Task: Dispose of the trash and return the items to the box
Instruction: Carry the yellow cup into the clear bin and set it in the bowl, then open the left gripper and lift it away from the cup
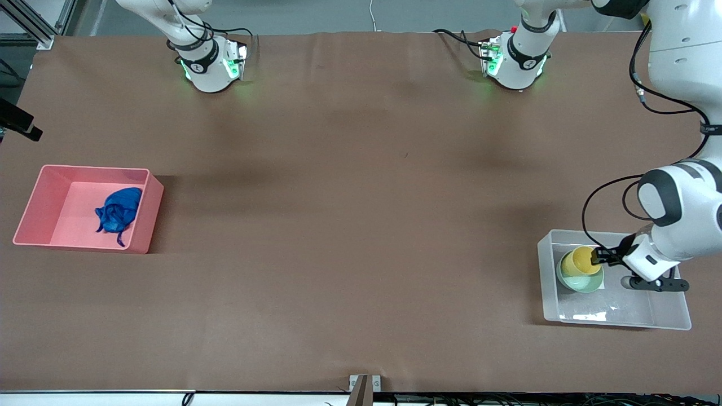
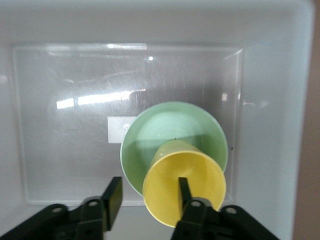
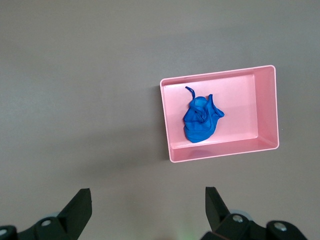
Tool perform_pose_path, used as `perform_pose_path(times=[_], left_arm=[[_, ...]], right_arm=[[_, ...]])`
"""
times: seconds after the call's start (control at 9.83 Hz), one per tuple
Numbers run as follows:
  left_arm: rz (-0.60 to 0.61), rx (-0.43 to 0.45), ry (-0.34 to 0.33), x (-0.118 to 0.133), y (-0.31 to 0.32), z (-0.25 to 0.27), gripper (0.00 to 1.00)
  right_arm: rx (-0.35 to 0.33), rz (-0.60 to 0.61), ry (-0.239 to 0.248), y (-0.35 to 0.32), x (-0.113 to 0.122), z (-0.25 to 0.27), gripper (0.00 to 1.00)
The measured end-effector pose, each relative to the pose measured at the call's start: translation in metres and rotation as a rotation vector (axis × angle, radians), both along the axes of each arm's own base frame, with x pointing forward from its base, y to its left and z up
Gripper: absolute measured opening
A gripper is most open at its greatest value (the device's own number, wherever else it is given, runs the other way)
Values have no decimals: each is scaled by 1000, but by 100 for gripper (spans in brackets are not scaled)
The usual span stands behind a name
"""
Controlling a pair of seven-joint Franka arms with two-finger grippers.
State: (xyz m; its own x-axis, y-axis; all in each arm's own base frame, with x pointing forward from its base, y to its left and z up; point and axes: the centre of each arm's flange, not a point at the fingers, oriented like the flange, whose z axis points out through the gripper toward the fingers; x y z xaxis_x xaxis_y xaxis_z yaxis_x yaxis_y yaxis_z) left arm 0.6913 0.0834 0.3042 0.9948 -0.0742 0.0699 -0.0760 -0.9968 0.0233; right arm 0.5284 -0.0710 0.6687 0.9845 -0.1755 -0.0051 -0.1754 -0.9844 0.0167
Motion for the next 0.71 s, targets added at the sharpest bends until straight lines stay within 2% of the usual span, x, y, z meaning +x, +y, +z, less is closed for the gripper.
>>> perform_pose_path(times=[0.1, 0.31, 0.41, 0.71], left_arm=[[23, -7, -28, 0, -7, 33, 73], [84, -23, -49, -26, -34, 102, 100], [121, -24, -61, -46, -48, 128, 100], [91, -32, -45, -90, -88, 200, 100]], right_arm=[[0, -1, 1, 0, 0, 0, 100], [0, -1, 2, -1, 0, 0, 100], [0, -1, 2, -1, 0, 0, 100], [0, -2, 2, -1, 0, 0, 100]])
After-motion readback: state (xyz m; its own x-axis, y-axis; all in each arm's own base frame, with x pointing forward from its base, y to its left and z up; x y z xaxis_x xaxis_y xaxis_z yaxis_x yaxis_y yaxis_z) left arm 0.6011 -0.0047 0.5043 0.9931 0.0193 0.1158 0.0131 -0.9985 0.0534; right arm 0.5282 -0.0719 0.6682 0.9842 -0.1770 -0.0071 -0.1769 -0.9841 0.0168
